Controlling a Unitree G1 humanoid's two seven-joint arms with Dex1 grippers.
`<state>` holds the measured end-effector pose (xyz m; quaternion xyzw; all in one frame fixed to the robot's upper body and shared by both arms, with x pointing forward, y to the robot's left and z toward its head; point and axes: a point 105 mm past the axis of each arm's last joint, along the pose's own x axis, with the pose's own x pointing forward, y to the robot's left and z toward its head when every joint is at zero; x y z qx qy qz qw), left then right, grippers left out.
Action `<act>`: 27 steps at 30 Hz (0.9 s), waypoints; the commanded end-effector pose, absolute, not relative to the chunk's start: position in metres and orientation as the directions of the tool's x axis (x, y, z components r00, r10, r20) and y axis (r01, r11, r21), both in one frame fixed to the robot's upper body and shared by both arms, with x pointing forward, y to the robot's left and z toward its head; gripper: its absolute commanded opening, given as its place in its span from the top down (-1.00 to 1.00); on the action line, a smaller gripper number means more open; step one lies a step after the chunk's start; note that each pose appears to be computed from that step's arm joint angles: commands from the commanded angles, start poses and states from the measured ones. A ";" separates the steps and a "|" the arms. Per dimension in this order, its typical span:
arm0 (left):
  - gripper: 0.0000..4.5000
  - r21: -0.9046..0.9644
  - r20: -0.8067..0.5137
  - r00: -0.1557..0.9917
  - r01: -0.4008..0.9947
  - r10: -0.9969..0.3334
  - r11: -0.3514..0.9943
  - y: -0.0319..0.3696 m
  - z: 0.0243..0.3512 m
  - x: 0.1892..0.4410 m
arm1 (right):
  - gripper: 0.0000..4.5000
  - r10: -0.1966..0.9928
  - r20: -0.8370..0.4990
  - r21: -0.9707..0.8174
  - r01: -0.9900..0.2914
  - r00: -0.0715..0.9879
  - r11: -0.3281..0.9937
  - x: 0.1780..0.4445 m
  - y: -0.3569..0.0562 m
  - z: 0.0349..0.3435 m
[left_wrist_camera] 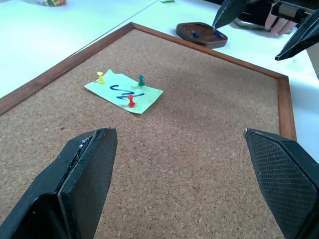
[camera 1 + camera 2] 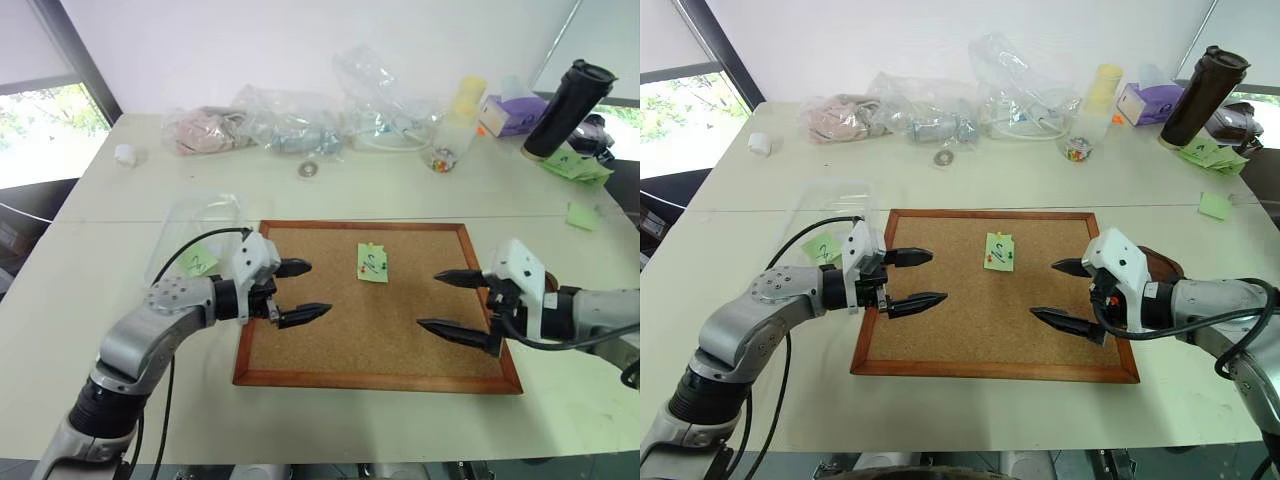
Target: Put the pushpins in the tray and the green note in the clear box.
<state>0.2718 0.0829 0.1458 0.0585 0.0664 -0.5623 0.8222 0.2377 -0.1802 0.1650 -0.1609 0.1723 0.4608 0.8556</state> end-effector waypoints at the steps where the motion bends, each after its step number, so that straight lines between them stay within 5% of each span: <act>1: -0.99 0.042 -0.148 0.359 0.933 -0.922 0.356 0.086 0.155 0.270 | -1.00 0.730 -0.430 -0.164 -0.841 0.532 0.516 0.239 -0.181 0.175; 27: -0.99 0.068 -0.162 0.366 0.931 -0.917 0.359 0.086 0.151 0.273 | -1.00 0.734 -0.421 -0.168 -0.841 0.533 0.514 0.244 -0.179 0.176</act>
